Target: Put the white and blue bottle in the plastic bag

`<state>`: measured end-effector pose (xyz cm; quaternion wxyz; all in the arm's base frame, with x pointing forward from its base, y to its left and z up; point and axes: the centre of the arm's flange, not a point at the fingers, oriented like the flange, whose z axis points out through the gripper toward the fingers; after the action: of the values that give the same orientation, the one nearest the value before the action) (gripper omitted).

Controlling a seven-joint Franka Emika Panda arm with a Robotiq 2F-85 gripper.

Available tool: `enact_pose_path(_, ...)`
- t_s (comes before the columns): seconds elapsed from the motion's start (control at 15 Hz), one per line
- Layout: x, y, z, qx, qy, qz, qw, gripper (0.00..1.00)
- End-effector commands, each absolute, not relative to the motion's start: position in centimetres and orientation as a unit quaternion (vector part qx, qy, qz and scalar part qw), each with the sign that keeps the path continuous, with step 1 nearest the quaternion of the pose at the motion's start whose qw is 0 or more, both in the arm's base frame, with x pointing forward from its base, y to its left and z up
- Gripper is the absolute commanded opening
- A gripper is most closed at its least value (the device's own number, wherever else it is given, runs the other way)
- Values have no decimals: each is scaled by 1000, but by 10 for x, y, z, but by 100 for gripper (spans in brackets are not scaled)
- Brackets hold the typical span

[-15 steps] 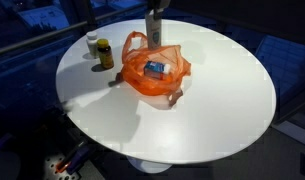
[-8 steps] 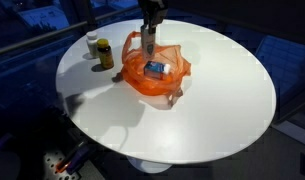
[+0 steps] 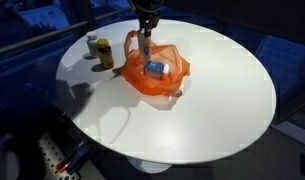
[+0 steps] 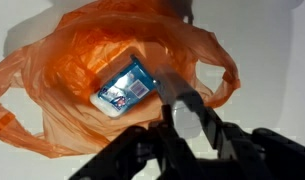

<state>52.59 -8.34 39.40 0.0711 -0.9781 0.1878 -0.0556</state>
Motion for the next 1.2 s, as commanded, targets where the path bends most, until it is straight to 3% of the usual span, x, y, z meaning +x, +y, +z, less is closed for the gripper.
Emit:
enact_pose_path(0.0,541,-76,390,-979,183,-66,66,11)
enact_pose_path(0.47,544,-73,372,-981,179,-51,58,14)
enact_pose_path(0.53,543,-72,373,-981,178,-50,59,57)
enact_pose_path(0.73,539,-71,386,-982,171,-54,63,74)
enact_pose_path(0.93,535,-70,406,-982,167,-65,67,99)
enact_pose_path(1.13,528,-67,432,-982,162,-71,71,100)
